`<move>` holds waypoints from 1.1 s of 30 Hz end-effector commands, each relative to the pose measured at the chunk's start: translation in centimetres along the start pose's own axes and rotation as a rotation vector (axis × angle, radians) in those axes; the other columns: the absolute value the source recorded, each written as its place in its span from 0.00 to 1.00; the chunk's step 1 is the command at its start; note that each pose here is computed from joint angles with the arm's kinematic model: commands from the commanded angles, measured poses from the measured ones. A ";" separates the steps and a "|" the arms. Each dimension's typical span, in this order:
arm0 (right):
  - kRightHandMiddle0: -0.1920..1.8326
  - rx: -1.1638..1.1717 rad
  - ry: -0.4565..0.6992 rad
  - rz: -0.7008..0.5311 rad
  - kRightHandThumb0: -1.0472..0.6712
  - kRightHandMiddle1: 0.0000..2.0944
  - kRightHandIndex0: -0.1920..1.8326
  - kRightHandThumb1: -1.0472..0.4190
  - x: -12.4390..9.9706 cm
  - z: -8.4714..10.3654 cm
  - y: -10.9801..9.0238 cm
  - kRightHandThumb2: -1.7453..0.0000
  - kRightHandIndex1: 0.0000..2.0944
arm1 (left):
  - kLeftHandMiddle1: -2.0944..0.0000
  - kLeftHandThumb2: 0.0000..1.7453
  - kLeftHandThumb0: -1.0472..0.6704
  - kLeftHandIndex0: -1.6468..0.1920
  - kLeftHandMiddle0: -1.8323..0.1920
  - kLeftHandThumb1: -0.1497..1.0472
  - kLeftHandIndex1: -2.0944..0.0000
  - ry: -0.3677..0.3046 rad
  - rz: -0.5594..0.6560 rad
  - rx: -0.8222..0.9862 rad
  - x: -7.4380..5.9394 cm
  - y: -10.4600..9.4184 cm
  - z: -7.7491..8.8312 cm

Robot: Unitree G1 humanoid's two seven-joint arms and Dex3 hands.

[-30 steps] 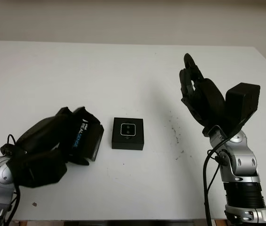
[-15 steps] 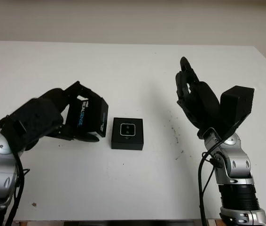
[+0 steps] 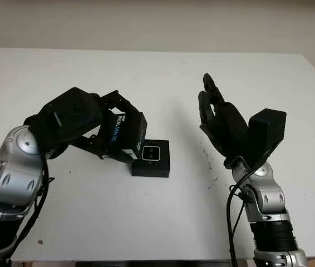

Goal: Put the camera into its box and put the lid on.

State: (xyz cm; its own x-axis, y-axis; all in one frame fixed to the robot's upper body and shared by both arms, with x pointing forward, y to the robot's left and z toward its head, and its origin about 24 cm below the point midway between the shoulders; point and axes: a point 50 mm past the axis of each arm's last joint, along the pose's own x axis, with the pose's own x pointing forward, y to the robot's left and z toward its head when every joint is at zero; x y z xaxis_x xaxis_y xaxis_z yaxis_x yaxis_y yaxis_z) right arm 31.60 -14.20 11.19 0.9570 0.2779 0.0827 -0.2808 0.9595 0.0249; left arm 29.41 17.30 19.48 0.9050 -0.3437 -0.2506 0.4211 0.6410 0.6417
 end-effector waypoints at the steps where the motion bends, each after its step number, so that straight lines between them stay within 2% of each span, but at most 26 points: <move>1: 0.00 -0.001 -0.006 0.002 0.21 0.02 0.00 0.00 0.0 -0.1 0.1 0.65 0.02 | 0.31 0.03 0.51 0.71 0.69 0.89 0.31 -0.022 -0.003 0.011 0.5 0.0 0.7; 9: 0.01 0.007 -0.015 -0.002 0.22 0.03 0.00 0.00 -0.1 -0.2 0.4 0.66 0.02 | 0.32 0.03 0.53 0.71 0.70 0.89 0.31 0.017 0.013 0.057 1.8 -0.9 1.2; 15: 0.00 0.015 -0.020 -0.007 0.22 0.02 0.00 0.00 0.0 -0.2 0.6 0.66 0.02 | 0.30 0.03 0.54 0.73 0.71 0.91 0.28 0.043 0.002 0.037 2.1 -1.1 1.5; 28: 0.00 0.023 -0.033 -0.031 0.21 0.02 0.00 0.00 0.2 -0.3 0.7 0.67 0.02 | 0.29 0.03 0.54 0.75 0.73 0.91 0.26 0.039 -0.001 -0.036 3.0 -1.3 1.5; 33: 0.01 0.029 -0.038 -0.040 0.22 0.03 0.00 0.00 0.4 -0.3 0.8 0.66 0.02 | 0.29 0.03 0.53 0.74 0.71 0.91 0.26 0.068 -0.035 -0.048 3.3 -1.9 1.3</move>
State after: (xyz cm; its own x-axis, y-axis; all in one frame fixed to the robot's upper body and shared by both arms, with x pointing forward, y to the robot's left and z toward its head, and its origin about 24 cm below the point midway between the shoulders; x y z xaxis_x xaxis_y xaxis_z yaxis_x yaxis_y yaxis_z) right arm 31.57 -13.32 10.56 0.9651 0.2430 0.0975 -0.2495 0.9665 0.0610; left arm 31.42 14.52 17.95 0.8919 -0.3066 -0.3325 0.4503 0.6699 0.5904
